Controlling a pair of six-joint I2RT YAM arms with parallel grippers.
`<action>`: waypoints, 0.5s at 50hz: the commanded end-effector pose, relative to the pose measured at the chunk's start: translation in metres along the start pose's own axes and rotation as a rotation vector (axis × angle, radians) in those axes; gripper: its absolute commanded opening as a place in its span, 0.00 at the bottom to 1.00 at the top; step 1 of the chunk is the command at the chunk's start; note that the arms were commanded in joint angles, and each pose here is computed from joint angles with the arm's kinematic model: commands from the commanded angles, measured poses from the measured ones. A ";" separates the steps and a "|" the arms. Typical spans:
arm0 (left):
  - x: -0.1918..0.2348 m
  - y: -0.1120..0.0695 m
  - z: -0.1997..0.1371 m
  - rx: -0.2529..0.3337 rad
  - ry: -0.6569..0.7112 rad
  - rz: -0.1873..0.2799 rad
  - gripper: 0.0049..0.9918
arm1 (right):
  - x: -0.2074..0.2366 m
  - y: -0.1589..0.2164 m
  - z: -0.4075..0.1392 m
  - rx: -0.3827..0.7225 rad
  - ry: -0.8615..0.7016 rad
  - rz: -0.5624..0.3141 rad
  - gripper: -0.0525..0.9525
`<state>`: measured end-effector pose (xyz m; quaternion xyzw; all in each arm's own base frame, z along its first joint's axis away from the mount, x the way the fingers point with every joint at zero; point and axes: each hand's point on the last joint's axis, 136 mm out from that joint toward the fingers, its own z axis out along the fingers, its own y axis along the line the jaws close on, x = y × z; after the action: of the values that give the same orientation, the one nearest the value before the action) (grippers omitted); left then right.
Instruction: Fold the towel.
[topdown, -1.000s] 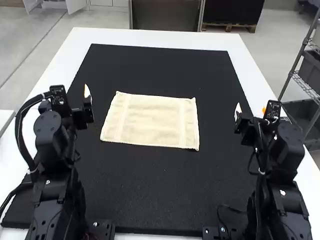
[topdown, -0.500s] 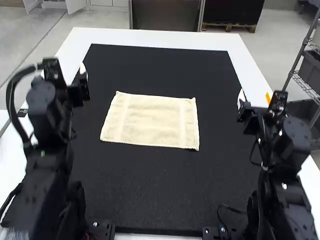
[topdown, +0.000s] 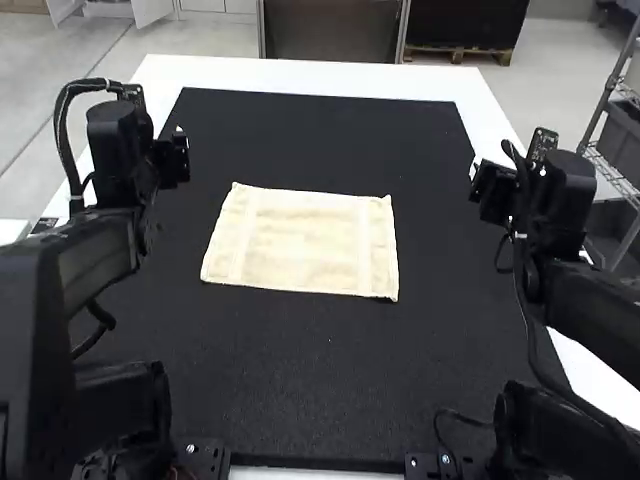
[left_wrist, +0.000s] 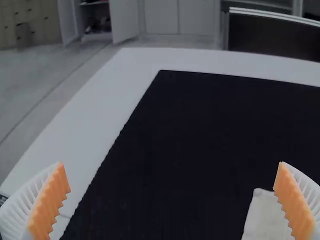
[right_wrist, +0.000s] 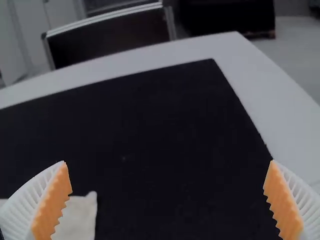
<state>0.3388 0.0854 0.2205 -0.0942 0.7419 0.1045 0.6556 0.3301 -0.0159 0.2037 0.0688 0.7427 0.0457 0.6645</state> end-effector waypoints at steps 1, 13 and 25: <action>-0.007 -0.004 -0.001 0.027 -0.049 -0.010 0.96 | -0.020 0.007 -0.002 -0.017 -0.072 -0.046 0.94; -0.010 -0.020 -0.003 0.117 -0.083 0.016 0.96 | -0.001 0.024 0.006 -0.094 -0.018 -0.238 0.95; 0.023 -0.040 0.005 0.219 0.008 0.081 0.96 | 0.039 0.046 0.001 -0.252 0.051 -0.312 0.94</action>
<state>0.3471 0.0623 0.2103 -0.0336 0.7409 0.0649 0.6676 0.3346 0.0167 0.1778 -0.0712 0.7599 0.0254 0.6456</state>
